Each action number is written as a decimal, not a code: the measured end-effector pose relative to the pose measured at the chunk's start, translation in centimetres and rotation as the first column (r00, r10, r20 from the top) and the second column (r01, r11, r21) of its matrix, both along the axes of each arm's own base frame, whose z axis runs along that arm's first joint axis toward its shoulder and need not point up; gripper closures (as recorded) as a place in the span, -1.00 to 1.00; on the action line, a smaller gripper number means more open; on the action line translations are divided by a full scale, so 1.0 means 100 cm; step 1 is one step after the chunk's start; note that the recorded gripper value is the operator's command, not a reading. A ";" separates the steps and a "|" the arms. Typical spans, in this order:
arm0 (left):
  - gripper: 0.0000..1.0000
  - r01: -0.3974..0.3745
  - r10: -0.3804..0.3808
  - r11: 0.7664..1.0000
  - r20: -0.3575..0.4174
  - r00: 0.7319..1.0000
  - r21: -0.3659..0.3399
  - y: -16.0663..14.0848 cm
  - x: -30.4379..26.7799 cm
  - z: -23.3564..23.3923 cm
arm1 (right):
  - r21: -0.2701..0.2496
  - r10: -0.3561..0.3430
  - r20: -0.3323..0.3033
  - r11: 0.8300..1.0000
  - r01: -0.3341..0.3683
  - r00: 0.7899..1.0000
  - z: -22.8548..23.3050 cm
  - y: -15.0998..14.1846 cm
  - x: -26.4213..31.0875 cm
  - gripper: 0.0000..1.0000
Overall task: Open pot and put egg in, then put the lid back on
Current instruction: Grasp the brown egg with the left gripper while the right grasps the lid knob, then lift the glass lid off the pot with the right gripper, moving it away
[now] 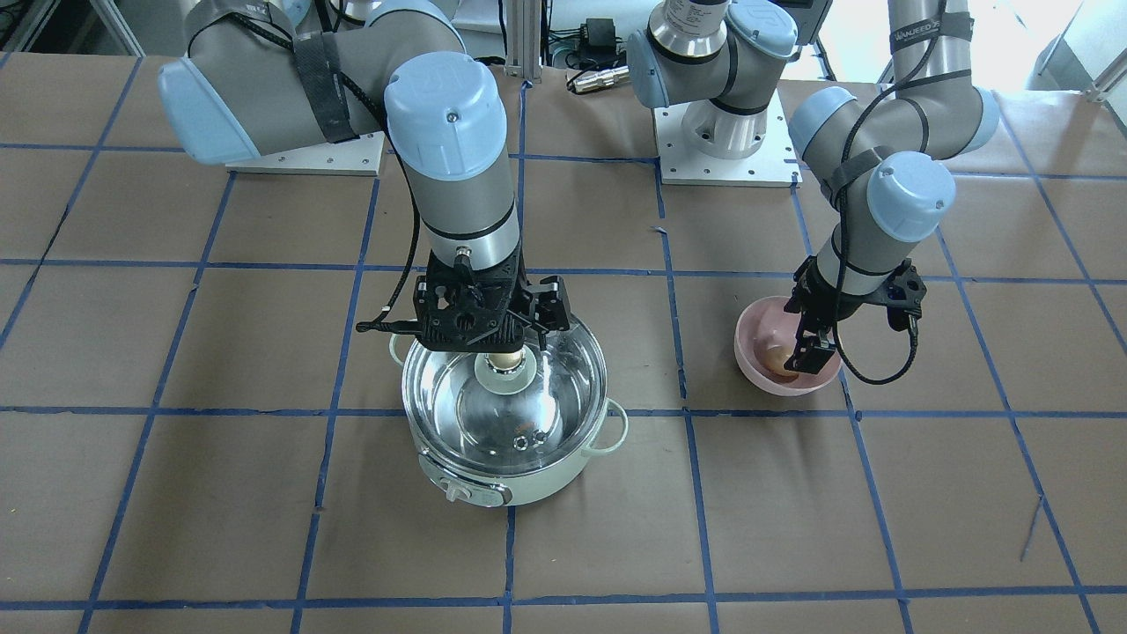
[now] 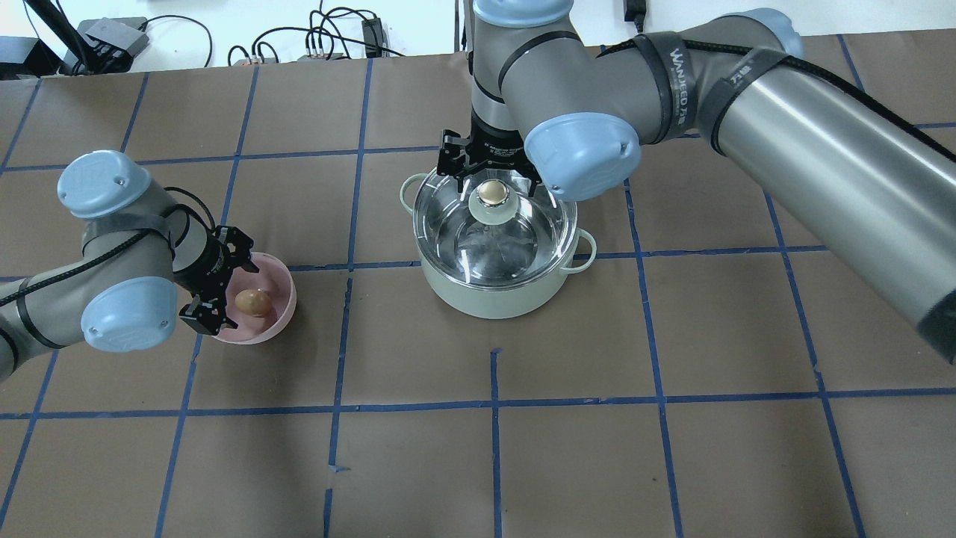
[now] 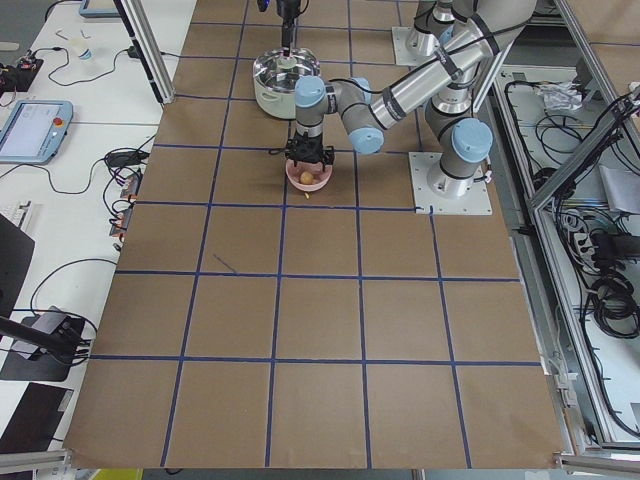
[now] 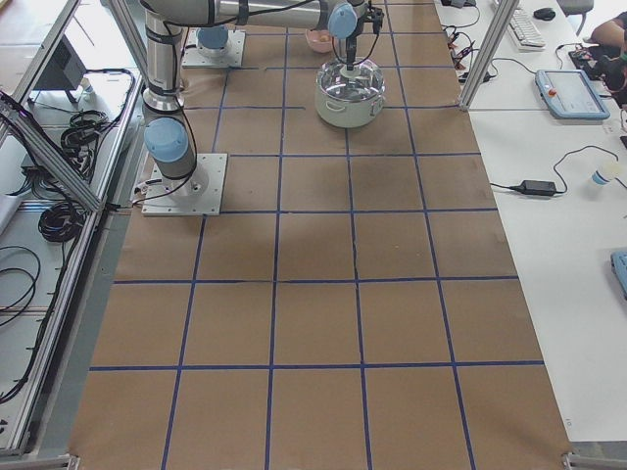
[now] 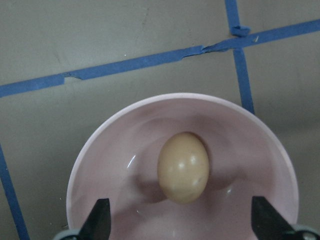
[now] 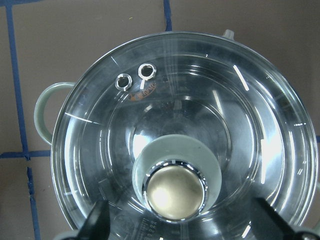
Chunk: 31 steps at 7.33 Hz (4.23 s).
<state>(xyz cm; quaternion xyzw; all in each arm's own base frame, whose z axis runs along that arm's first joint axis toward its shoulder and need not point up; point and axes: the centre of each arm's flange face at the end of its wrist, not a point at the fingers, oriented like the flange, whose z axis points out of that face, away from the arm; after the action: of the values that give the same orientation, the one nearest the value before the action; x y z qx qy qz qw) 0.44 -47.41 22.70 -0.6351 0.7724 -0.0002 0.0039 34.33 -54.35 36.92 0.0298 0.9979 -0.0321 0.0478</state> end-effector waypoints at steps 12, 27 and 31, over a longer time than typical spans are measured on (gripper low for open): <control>-0.90 -0.024 0.023 1.000 0.040 0.999 0.010 -0.007 0.010 -0.026 | -0.003 -0.023 -0.001 1.000 0.023 1.000 -0.024 0.000 0.008 0.08; 0.15 -0.055 0.054 0.998 0.027 0.998 0.025 -0.013 0.011 -0.039 | -0.036 0.032 -0.046 0.999 -0.033 0.998 0.141 0.011 -0.208 0.20; 0.28 -0.056 0.056 0.998 0.029 0.998 0.011 -0.016 0.012 -0.034 | -0.005 0.063 -0.030 0.998 -0.063 0.998 0.138 0.008 -0.245 0.20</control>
<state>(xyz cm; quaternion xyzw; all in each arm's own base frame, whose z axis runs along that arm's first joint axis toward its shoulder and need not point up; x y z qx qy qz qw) 1.62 -49.03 19.30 -0.6564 0.7542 -0.0048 0.0188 9.83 -53.57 50.73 -0.0025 0.9988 -0.0339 0.0339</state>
